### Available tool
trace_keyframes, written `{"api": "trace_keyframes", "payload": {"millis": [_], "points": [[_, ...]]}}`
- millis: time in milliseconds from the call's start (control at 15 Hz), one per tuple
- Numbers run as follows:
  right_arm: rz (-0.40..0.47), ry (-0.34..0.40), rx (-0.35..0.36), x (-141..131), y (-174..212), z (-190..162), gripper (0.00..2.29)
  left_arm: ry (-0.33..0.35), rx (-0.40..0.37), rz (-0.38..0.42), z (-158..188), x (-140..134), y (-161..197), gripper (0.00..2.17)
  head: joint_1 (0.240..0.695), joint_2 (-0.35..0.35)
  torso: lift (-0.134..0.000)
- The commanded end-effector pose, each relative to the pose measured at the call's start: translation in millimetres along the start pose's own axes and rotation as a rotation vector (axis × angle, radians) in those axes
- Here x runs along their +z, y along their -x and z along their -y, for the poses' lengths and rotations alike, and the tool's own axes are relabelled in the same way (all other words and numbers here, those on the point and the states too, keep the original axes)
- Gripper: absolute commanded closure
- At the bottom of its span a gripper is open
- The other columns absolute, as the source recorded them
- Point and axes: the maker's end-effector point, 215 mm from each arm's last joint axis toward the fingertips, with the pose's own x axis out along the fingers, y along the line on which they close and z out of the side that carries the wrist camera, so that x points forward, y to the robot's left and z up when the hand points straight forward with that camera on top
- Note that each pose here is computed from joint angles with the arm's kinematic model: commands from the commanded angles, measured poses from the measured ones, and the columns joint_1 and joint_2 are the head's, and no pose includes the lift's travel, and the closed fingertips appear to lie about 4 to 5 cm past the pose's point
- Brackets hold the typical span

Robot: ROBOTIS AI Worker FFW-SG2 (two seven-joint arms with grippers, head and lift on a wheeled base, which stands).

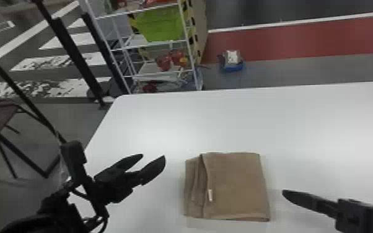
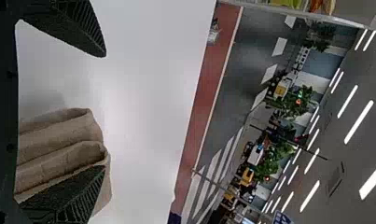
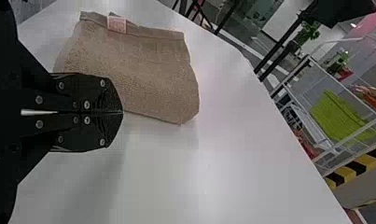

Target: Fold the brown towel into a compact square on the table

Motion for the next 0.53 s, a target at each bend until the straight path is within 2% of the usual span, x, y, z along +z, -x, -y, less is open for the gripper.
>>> {"api": "trace_keyframes", "payload": {"millis": [0, 200, 467], "points": [[-0.025, -0.027, 0.024, -21.0, 17.1, -18.1, 1.48, -0.001, 0.008, 0.007, -4.0, 4.5, 0.0, 0.03, 0.695, 0.327, -0.123], [-0.011, -0.009, 0.028, -38.6, 32.6, -39.9, 1.48, 0.008, 0.013, 0.000, -4.7, 2.8, -0.9, 0.03, 0.695, 0.348, -0.123], [0.018, 0.035, 0.052, -45.1, 18.8, -59.0, 1.48, 0.025, 0.009, -0.012, -1.7, -3.9, -1.8, 0.03, 0.695, 0.350, -0.123]]}}
